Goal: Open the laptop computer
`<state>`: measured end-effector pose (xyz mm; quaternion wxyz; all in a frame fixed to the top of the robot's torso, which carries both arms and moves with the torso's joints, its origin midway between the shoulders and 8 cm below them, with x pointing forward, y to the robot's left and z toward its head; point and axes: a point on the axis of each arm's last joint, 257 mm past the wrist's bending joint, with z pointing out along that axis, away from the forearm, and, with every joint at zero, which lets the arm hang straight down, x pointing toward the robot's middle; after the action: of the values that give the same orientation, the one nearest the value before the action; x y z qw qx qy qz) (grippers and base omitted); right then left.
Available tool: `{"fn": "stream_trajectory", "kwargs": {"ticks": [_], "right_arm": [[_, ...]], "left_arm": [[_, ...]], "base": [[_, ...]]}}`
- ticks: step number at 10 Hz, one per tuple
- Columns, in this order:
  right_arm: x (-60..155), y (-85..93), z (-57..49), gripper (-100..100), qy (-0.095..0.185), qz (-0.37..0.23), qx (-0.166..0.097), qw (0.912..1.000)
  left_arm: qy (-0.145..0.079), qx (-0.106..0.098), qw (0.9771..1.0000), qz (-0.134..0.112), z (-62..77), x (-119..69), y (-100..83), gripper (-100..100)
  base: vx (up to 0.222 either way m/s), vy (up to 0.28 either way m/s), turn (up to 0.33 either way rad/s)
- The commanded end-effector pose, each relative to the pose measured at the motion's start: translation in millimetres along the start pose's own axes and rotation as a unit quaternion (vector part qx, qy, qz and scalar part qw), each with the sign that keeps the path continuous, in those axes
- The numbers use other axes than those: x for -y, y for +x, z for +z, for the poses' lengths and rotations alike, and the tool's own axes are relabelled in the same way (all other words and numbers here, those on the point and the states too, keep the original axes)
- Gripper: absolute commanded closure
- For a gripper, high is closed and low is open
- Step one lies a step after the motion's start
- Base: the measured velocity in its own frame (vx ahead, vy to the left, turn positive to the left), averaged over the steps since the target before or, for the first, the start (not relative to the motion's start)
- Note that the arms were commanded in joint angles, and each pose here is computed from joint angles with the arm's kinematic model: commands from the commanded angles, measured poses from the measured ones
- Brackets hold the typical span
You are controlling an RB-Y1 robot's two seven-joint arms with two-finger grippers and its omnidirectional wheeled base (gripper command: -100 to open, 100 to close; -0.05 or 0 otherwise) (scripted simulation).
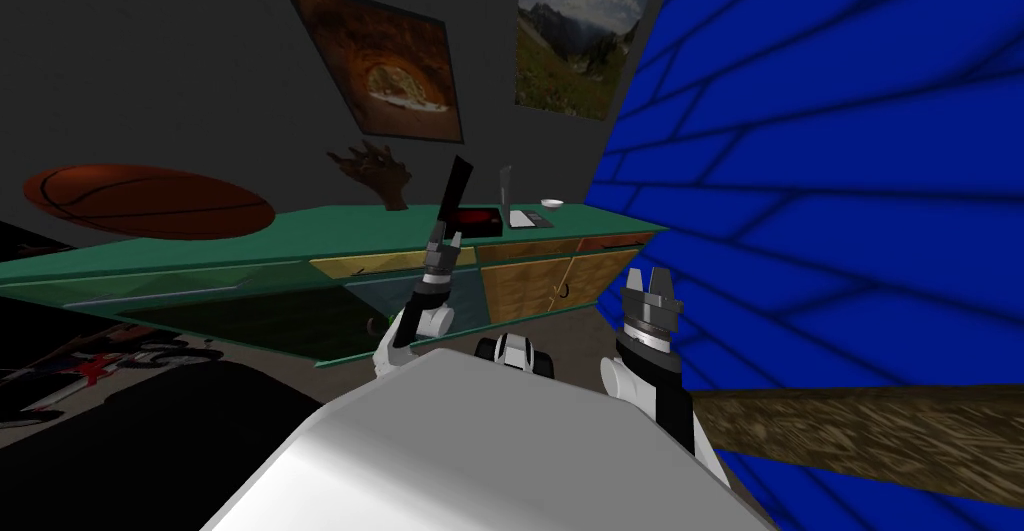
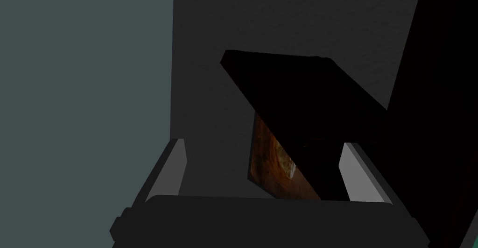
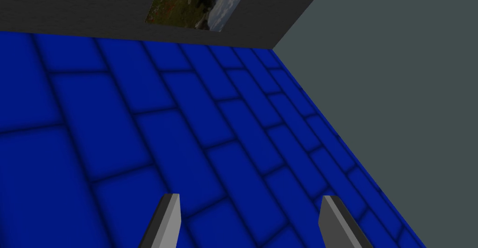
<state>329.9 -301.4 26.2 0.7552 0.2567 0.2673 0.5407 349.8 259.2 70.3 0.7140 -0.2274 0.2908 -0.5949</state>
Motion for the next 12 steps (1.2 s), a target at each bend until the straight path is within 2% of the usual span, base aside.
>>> {"fn": "stream_trajectory", "kwargs": {"ticks": [1, 3, 4, 5, 6, 7, 10, 11, 12], "right_arm": [[0.0, 0.0, 0.0, 0, 0.000, 0.000, 0.000, 1.0000], [0.0, 0.0, 0.0, 0, 0.000, 0.000, 0.000, 1.0000], [0.0, 0.0, 0.0, 0, 0.000, 0.000, 0.000, 1.0000], [0.0, 0.0, 0.0, 0, 0.000, 0.000, 0.000, 1.0000], [0.0, 0.0, 0.0, 0, 0.000, 0.000, 0.000, 1.0000], [0.0, 0.0, 0.0, 0, 0.000, 0.000, 0.000, 1.0000], [0.0, 0.0, 0.0, 0, 0.000, 0.000, 0.000, 1.0000], [0.0, 0.0, 0.0, 0, 0.000, 0.000, 0.000, 1.0000], [0.0, 0.0, 0.0, 0, 0.000, 0.000, 0.000, 1.0000]], "left_arm": [[0.009, -0.019, 0.9998, 0.001, 15.3, 4.2, 7.8, -100], [0.008, -0.035, 0.9993, 0.005, 32.3, 1.6, 13.0, -100], [0.017, -0.035, 0.9992, 0.003, 36.9, 6.3, 14.3, -100], [0.012, -0.041, 0.9991, 0.005, 45.0, 2.9, 15.5, -100], [0.020, -0.041, 0.9990, 0.003, 48.7, 7.1, 16.6, -100], [0.017, -0.044, 0.9989, 0.004, 58.8, 5.0, 17.5, -100], [0.023, -0.046, 0.9987, 0.002, 74.3, 8.4, 19.2, -100], [0.018, -0.046, 0.9988, 0.002, 85.2, 5.6, 18.7, -100], [0.023, -0.046, 0.9987, 0.001, 87.9, 9.0, 19.5, -100]], "base": [[-0.005, -0.076, 0.026], [0.011, -0.067, 0.057], [0.000, -0.061, 0.028], [-0.006, -0.056, 0.042], [-0.005, -0.051, 0.024], [0.001, -0.073, 0.040], [0.001, -0.061, 0.040], [-0.012, -0.069, 0.064], [-0.008, -0.061, 0.028]]}}
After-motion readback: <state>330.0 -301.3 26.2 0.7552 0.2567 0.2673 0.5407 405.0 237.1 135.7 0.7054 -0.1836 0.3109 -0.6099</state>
